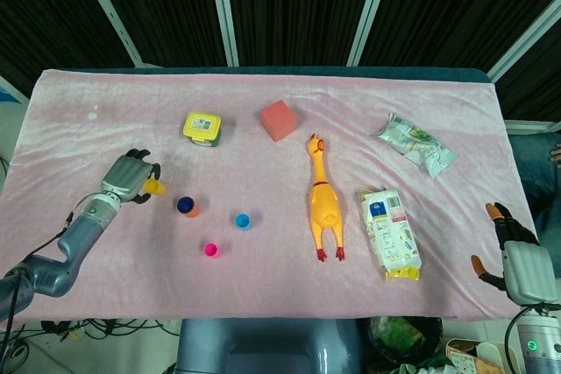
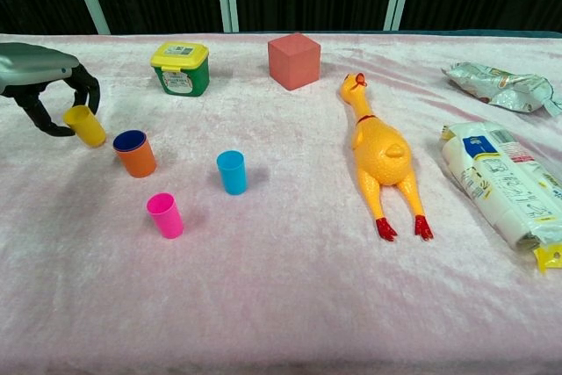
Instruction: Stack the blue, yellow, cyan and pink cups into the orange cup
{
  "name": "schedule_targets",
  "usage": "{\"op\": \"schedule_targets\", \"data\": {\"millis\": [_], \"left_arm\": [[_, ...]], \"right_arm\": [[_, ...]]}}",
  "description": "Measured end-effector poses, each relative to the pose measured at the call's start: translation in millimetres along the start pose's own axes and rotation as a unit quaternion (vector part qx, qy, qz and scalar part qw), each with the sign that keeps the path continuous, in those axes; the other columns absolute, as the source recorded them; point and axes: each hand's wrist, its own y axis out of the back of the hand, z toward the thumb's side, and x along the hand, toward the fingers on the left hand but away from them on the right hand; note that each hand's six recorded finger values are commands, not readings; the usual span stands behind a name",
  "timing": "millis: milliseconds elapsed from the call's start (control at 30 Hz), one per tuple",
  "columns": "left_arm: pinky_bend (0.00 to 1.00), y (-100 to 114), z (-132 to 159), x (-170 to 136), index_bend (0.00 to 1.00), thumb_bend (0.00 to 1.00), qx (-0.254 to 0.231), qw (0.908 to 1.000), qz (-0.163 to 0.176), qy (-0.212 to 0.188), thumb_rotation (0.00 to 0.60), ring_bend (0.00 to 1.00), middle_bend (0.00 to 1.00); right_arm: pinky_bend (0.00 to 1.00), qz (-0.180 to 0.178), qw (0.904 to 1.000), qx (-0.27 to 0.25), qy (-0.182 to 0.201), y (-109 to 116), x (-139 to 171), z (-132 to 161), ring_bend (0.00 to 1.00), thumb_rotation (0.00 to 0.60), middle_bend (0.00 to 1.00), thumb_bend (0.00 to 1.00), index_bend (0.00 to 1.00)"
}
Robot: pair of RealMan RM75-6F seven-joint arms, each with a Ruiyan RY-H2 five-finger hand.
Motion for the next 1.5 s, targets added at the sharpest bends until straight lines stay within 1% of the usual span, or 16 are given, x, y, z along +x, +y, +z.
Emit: {"op": "schedule_targets", "data": {"millis": [133, 267, 500, 600, 667, 867, 1100, 1433, 1500], "left_arm": [[0.16, 11, 2, -5, 0.46, 0.30, 0.000, 0.9999, 0.014, -0.006, 0.600, 0.12, 0.52], [0.16, 25, 11, -13, 0.46, 0.30, 0.000, 0.9993, 0.032, -0.020, 0.600, 0.12, 0.52], [0.16, 55, 38, -33, 0.46, 0.29, -0.006, 0.9954, 0.074, -0.061, 0.600, 0.12, 0.52], [0.16, 60, 50, -40, 0.46, 0.30, 0.001, 0.9939, 0.077, -0.079, 0.600, 0.12, 0.52], [0.16, 60, 57, -43, 0.46, 0.30, 0.005, 0.9935, 0.073, -0.087, 0.600, 0.12, 0.52], [0.16, 51, 68, -41, 0.46, 0.30, 0.005, 0.9936, 0.048, -0.102, 0.600, 0.12, 0.52], [0.16, 46, 76, -37, 0.46, 0.30, -0.002, 0.9930, 0.040, -0.112, 0.600, 0.12, 0.52], [0.16, 34, 73, -30, 0.45, 0.30, -0.001, 0.9944, 0.021, -0.104, 0.600, 0.12, 0.51], [0.16, 30, 73, -28, 0.40, 0.29, -0.001, 0.9946, 0.015, -0.103, 0.600, 0.12, 0.48]], "right_arm": [[0.21, 0.000, 1.0000, 0.000, 0.000, 0, 0, 0, 0.16, 0.600, 0.05, 0.26, 0.04], [0.21, -0.001, 1.0000, 0.000, 0.000, 0, 0, 0, 0.16, 0.600, 0.05, 0.26, 0.04], [0.21, -0.001, 1.0000, 0.000, 0.000, 1, 0, 0, 0.16, 0.600, 0.05, 0.26, 0.04], [0.21, -0.002, 1.0000, 0.001, 0.000, 1, 0, 0, 0.16, 0.600, 0.05, 0.26, 0.04], [0.21, -0.002, 1.0000, 0.001, 0.000, 1, 0, 0, 0.16, 0.600, 0.05, 0.26, 0.04], [0.21, -0.002, 1.0000, 0.000, -0.001, 2, 0, -1, 0.16, 0.600, 0.05, 0.26, 0.04], [0.21, -0.001, 1.0000, -0.001, -0.001, 1, -1, -1, 0.16, 0.600, 0.05, 0.26, 0.04], [0.21, 0.000, 1.0000, -0.002, -0.001, 1, 0, -1, 0.16, 0.600, 0.05, 0.26, 0.04], [0.21, -0.001, 1.0000, -0.002, -0.001, 1, 0, -1, 0.16, 0.600, 0.05, 0.26, 0.04]]}}
